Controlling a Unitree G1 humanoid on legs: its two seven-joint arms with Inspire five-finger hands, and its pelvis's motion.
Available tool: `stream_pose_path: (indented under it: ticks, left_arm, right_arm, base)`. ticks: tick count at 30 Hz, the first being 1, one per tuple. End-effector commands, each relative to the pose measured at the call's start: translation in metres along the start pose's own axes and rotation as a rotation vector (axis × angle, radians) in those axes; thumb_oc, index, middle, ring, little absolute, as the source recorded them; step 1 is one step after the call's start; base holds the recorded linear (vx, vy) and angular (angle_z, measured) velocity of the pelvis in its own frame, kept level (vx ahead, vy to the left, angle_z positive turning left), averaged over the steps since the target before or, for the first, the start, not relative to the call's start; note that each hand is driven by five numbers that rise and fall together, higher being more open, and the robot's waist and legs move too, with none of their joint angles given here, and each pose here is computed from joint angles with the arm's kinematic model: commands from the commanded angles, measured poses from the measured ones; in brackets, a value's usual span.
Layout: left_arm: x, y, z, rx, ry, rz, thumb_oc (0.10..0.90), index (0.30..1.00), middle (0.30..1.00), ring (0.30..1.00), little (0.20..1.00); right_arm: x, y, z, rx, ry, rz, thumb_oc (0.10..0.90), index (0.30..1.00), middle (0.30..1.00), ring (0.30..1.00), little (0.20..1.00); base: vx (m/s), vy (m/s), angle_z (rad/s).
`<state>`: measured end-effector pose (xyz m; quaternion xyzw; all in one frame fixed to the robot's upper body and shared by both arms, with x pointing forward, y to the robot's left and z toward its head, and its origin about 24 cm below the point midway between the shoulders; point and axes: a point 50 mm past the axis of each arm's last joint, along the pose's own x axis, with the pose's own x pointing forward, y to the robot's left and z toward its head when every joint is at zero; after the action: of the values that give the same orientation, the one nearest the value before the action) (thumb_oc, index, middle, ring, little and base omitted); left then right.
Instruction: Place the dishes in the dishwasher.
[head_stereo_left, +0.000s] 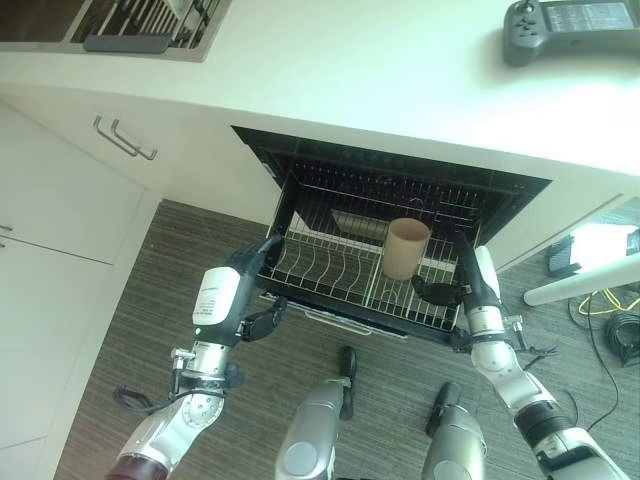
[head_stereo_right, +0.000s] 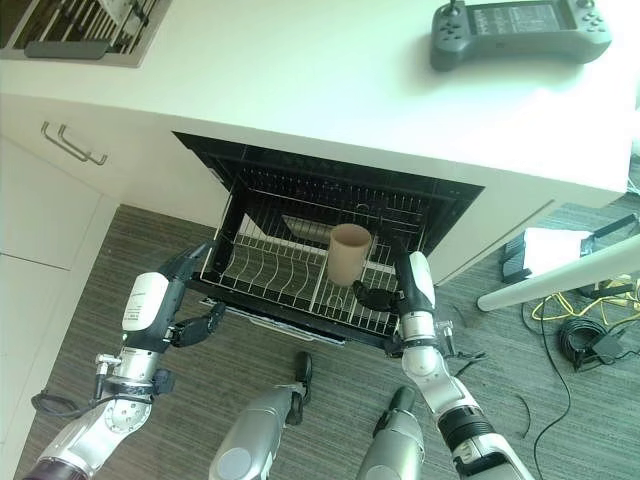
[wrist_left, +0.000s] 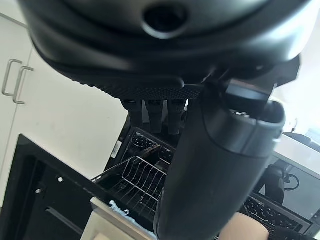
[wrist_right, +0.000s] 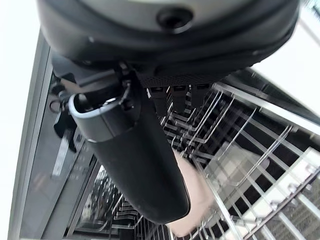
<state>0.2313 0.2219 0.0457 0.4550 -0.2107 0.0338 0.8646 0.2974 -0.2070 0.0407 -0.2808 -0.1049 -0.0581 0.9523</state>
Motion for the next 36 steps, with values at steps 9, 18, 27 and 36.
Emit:
stream_pose_path:
  ticks: [9, 18, 27, 36]
  left_arm:
    - [0.012, 0.011, 0.016, -0.071, -0.099, 0.159, 0.8, 0.9, 0.9, 0.9, 0.9]
    - [-0.001, 0.01, 0.01, -0.064, -0.049, 0.153, 0.8, 0.9, 0.9, 0.9, 0.9]
    - [-0.027, 0.009, -0.004, -0.074, 0.078, 0.115, 0.8, 0.9, 0.9, 0.9, 0.9]
    - [-0.023, 0.029, -0.01, -0.165, 0.157, 0.171, 0.8, 0.9, 0.9, 0.9, 0.9]
  right_arm:
    - [-0.011, -0.004, 0.002, -0.003, -0.075, 0.017, 0.8, 0.9, 0.9, 0.9, 0.9]
    - [-0.019, -0.01, 0.03, 0.212, -0.227, -0.028, 0.8, 0.9, 0.9, 0.9, 0.9]
    - [-0.038, -0.027, 0.055, 0.44, -0.34, -0.029, 0.8, 0.9, 0.9, 0.9, 0.9]
    - [-0.052, -0.04, 0.058, 0.56, -0.355, -0.059, 0.8, 0.9, 0.9, 0.9, 0.9]
  base:
    - [0.0, 0.0, 0.0]
    - [0.0, -0.004, -0.01]
    - [0.08, 0.134, -0.11]
    - [0.03, 0.092, -0.15]
